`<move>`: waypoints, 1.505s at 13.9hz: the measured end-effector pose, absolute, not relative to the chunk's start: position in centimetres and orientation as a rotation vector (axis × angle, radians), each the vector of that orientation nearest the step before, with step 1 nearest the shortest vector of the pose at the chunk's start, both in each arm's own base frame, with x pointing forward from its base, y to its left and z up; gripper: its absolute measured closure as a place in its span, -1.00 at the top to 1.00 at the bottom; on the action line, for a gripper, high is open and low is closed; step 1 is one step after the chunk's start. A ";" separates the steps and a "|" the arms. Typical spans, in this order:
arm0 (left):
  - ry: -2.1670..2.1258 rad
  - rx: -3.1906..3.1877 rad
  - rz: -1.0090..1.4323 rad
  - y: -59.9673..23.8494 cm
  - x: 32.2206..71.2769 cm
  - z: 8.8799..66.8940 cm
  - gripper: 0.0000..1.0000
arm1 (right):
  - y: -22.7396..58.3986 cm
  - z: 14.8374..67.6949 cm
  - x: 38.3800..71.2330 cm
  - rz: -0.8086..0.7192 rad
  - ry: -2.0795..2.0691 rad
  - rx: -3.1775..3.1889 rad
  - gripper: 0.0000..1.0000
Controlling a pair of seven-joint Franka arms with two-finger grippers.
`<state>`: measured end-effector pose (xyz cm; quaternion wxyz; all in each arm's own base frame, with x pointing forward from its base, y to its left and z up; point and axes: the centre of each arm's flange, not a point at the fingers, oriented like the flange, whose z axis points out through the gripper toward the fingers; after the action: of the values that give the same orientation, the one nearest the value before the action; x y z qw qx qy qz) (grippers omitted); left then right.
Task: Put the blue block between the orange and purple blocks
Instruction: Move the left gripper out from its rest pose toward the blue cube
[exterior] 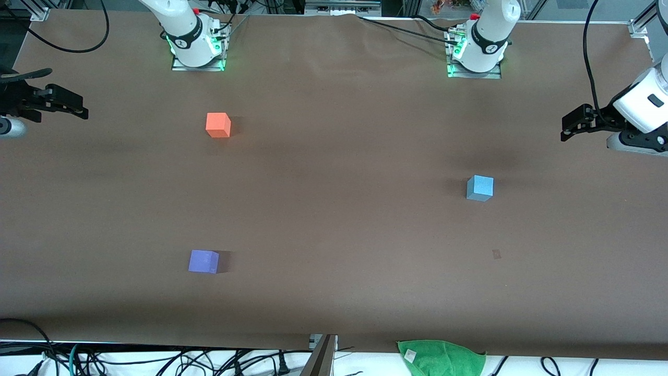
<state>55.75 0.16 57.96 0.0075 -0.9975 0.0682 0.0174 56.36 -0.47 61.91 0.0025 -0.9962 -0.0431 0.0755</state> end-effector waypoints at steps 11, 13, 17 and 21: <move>0.217 -3.118 0.041 0.0 58.5 57.5 1.00 | -0.7 61.9 56.5 0.233 -0.136 -3.158 1.00; 0.218 -3.118 0.058 0.0 58.9 56.9 1.00 | -0.7 61.9 56.5 0.233 -0.136 -3.159 1.00; 0.196 -3.120 0.124 0.8 59.1 55.4 1.00 | -0.8 61.9 56.6 0.227 -0.135 -3.169 1.00; 0.193 -3.118 0.276 0.8 58.1 54.6 1.00 | -0.9 61.9 56.6 0.220 -0.135 -3.176 1.00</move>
<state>58.09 0.85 54.62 0.0029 -0.9942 0.0615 0.0880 56.63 -0.86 61.94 -0.0226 -0.9965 -0.0423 0.0689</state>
